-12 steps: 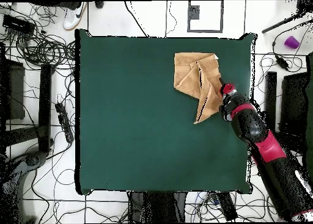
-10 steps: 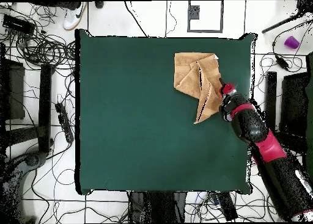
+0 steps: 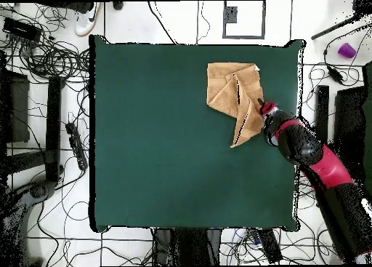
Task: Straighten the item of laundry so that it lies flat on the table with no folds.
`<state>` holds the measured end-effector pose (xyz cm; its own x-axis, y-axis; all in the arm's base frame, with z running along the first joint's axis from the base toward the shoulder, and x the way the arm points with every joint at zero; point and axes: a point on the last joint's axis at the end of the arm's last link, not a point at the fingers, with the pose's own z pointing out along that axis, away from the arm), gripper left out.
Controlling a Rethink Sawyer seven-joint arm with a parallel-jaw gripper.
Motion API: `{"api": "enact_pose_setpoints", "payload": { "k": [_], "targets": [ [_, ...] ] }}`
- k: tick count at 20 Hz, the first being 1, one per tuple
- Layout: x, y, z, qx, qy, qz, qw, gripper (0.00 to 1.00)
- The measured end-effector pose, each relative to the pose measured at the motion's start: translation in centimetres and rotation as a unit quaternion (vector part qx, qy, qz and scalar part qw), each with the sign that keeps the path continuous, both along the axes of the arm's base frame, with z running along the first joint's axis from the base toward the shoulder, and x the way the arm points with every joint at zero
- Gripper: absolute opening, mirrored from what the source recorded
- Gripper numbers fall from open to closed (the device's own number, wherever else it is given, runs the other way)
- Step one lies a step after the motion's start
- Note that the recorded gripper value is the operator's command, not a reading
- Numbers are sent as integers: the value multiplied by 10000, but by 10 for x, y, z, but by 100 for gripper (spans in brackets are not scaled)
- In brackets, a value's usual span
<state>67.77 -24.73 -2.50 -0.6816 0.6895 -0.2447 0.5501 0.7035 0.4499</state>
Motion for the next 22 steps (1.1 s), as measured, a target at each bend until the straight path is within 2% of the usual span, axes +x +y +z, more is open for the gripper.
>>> {"api": "enact_pose_setpoints", "payload": {
  "k": [8,22],
  "targets": [
    [5,1,6,-77,-37,32,10000,100],
    [30,67,-8,-226,-449,236,9985,100]
  ]
}}
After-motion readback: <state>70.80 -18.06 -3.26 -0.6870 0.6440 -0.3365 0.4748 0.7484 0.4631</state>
